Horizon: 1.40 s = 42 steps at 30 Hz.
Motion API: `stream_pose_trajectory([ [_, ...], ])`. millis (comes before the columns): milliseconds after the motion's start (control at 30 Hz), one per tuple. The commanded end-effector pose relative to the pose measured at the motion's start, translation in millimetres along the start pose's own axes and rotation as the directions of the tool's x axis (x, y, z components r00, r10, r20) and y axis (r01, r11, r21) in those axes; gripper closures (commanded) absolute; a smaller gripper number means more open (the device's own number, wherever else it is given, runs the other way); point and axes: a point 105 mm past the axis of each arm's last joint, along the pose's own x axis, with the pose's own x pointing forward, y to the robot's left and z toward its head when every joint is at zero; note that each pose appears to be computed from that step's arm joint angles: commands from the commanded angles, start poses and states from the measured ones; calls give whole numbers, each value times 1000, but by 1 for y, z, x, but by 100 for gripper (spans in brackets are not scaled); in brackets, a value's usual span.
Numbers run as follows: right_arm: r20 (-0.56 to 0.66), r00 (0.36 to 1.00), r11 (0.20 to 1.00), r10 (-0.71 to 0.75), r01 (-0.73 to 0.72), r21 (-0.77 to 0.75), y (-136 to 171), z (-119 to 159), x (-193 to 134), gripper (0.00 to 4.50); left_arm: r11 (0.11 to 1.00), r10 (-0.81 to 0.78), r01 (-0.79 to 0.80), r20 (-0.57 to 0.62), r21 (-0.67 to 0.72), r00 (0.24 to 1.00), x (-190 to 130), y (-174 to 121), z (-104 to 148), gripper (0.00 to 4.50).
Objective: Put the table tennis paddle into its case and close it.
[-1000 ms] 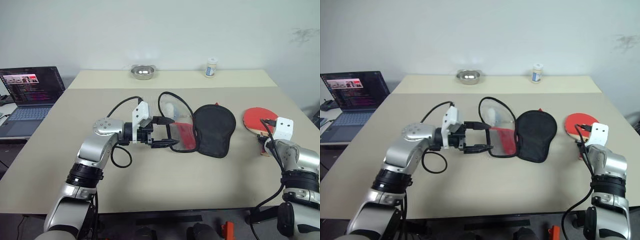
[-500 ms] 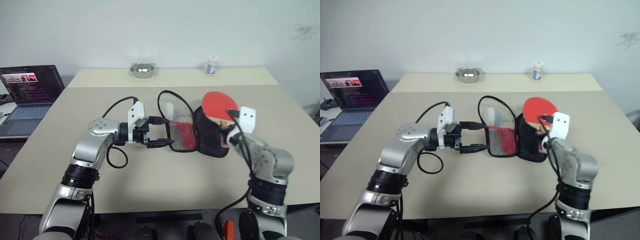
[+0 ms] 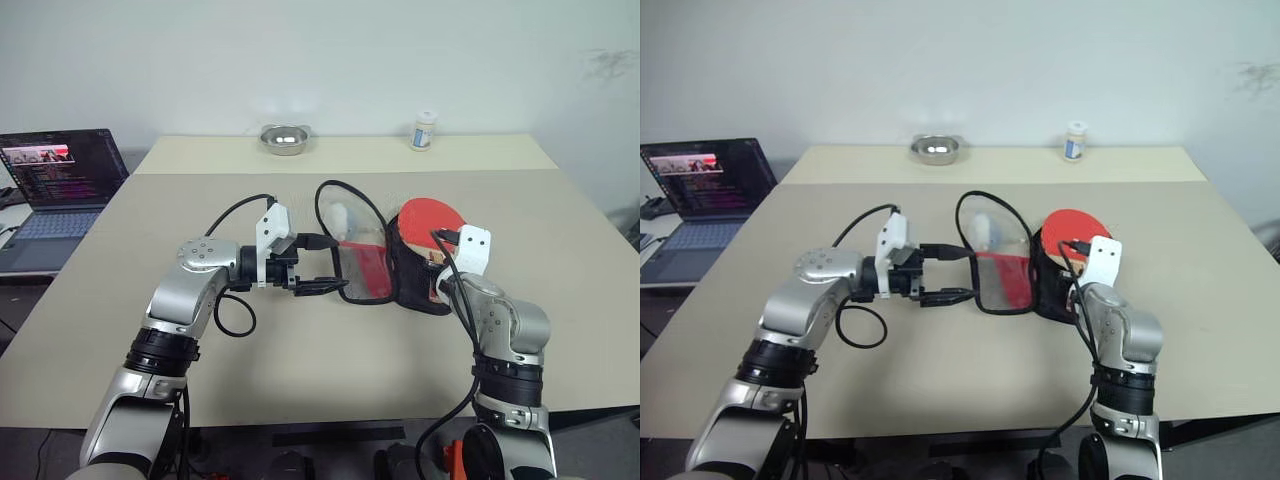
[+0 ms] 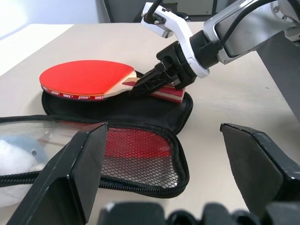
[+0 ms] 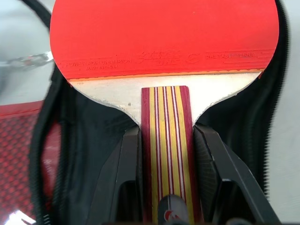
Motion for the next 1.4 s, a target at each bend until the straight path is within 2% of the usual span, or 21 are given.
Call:
stream_pose_trajectory([
  [33,75,997,1000,28,-28,-1,8,18,-3,342,999,14,-15,24,52,1000,-2,2,12,30],
  [433,56,998,999,35,-36,10,13,11,-1,342,999,17,-18,21,50,1000,-2,3,11,30],
  [500,72,997,1000,11,-13,24,8,13,-1,270,999,19,-20,20,48,1000,-2,3,11,30],
  [567,76,997,1000,9,-11,29,7,14,0,224,999,21,-21,18,47,1000,-2,3,10,30],
  [767,93,991,996,94,-94,-4,24,17,-8,17,999,33,-34,11,38,999,-2,5,8,30],
  [933,135,928,929,347,-320,-185,51,36,-43,8,996,90,-90,-17,19,996,-13,11,2,30],
  [1033,124,882,867,455,-406,-290,42,46,-69,8,990,138,-138,-57,8,989,-27,16,-7,30],
  [1167,62,823,730,565,-463,-502,20,56,-103,8,980,200,-200,-144,12,969,-43,24,-25,30],
  [1267,7,760,611,649,-516,-601,11,60,-128,0,963,269,-269,-214,30,939,-45,39,-41,85],
  [1400,-101,705,494,701,-584,-644,3,52,-146,0,950,302,-311,-262,7,916,-40,51,-57,225],
])
